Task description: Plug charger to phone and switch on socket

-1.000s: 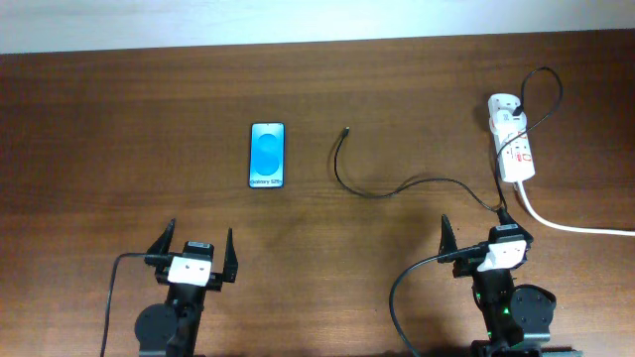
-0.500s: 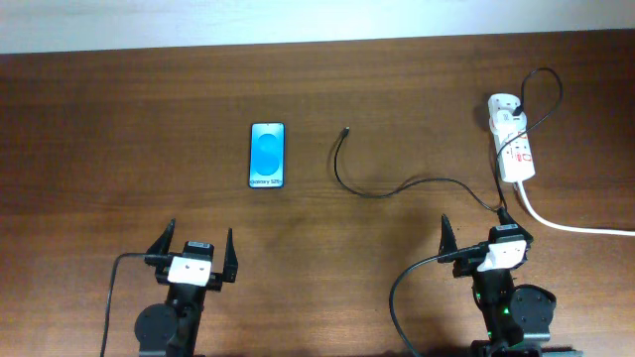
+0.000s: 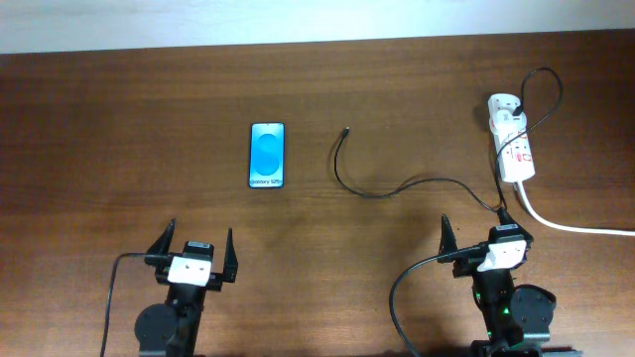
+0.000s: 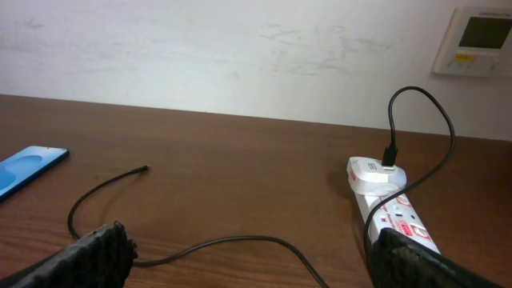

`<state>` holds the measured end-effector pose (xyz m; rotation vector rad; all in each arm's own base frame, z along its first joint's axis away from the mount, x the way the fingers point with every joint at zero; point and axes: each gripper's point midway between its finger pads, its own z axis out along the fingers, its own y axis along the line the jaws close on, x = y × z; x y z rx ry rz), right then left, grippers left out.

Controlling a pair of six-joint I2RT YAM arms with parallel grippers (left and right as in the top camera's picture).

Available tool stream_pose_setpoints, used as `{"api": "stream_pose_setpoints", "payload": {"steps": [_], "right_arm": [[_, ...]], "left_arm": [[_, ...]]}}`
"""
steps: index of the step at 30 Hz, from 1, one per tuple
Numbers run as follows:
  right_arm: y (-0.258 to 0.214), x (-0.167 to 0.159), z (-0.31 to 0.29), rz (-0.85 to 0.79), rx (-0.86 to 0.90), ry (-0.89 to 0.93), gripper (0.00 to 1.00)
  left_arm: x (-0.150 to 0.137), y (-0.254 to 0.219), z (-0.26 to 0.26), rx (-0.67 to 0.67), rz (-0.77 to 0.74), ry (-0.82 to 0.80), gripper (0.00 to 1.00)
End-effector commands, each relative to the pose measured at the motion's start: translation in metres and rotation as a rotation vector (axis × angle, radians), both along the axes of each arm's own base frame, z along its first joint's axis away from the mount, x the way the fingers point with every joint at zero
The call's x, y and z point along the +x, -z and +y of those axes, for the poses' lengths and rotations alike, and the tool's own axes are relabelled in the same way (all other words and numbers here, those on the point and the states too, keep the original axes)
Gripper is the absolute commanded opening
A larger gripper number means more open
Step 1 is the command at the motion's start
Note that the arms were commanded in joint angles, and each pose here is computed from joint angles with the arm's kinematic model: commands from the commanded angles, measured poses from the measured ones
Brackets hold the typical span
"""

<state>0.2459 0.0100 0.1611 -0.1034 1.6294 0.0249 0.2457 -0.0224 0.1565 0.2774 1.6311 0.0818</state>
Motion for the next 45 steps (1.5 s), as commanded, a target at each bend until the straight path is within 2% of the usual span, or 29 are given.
{"api": "stream_pose_setpoints", "payload": {"steps": [1, 18, 28, 34, 39, 45], "right_arm": [[0.003, 0.000, 0.001, 0.008, 0.007, -0.003, 0.99], [0.003, 0.000, 0.001, 0.008, 0.007, -0.003, 0.98], [0.003, 0.000, 0.001, 0.009, 0.007, -0.003, 0.98], [0.003, 0.000, 0.001, 0.008, 0.007, -0.003, 0.98], [0.003, 0.000, 0.001, 0.009, 0.007, -0.003, 0.98], [0.003, 0.000, 0.001, 0.009, 0.007, -0.003, 0.98]], "left_arm": [[0.000, 0.003, 0.001, 0.012, 0.011, -0.004, 0.99], [0.001, -0.006, 0.004, 0.012, -0.028, -0.023, 0.99], [0.001, -0.015, 0.001, -0.064, -0.048, -0.010, 0.99], [0.005, -0.044, -0.003, -0.065, -0.036, 0.011, 0.99], [0.027, -0.064, -0.008, -0.057, 0.063, 0.037, 0.99], [0.094, -0.078, -0.025, -0.071, 0.300, 0.113, 0.99]]}}
